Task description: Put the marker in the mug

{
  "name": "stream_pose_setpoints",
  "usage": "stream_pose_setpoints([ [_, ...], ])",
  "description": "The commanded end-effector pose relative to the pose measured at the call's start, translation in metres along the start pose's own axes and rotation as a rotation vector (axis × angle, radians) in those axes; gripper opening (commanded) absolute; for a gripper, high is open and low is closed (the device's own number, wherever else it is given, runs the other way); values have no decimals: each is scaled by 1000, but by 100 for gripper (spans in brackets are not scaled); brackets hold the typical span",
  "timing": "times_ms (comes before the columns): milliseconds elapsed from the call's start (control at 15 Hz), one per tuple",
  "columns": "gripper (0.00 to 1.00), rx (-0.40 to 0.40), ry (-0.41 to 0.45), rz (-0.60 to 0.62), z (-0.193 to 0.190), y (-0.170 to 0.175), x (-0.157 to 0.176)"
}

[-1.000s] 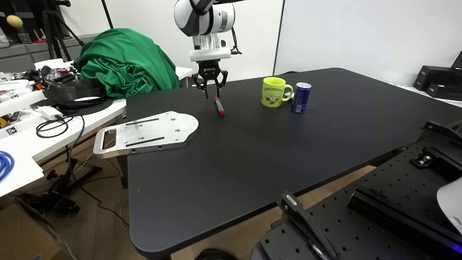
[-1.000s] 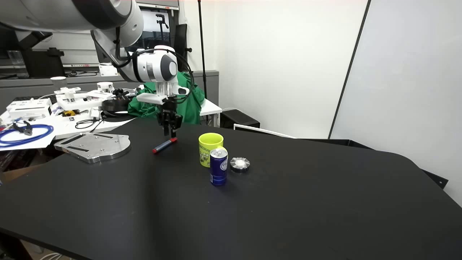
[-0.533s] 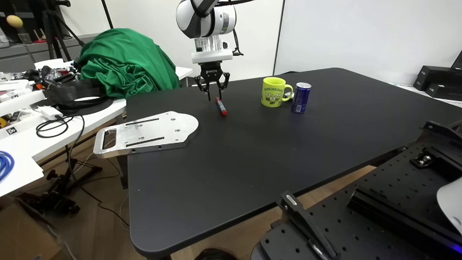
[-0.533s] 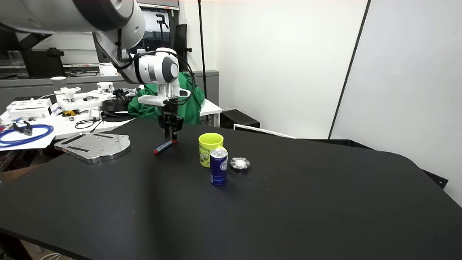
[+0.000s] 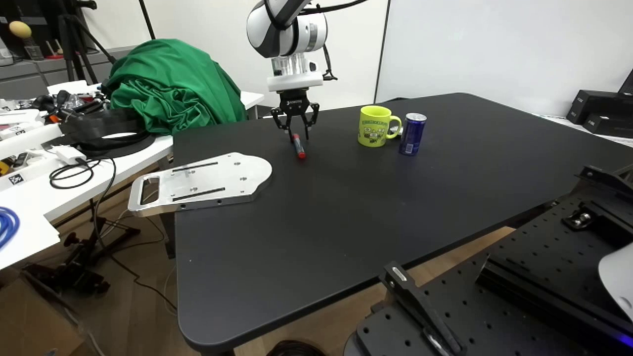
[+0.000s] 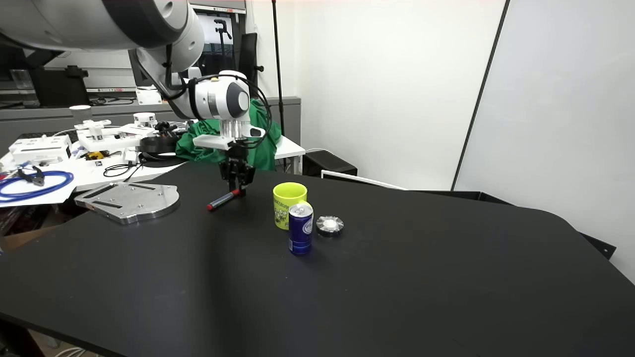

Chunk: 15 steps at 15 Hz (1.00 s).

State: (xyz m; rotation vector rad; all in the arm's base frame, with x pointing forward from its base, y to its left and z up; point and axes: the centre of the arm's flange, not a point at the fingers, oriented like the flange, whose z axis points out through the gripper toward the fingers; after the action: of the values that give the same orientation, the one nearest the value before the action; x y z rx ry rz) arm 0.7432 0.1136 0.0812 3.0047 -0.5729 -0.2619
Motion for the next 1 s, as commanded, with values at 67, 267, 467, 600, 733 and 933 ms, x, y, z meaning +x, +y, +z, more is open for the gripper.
stream_pose_setpoints([
  [67, 8, 5, -6, 28, -4, 2, 5],
  [267, 5, 10, -9, 37, -8, 6, 7],
  [467, 5, 21, 5, 34, -26, 9, 9],
  [600, 5, 36, 31, 27, -54, 12, 9],
  [733, 5, 44, 50, 11, -88, 19, 6],
  [933, 5, 36, 68, -29, -137, 43, -5],
])
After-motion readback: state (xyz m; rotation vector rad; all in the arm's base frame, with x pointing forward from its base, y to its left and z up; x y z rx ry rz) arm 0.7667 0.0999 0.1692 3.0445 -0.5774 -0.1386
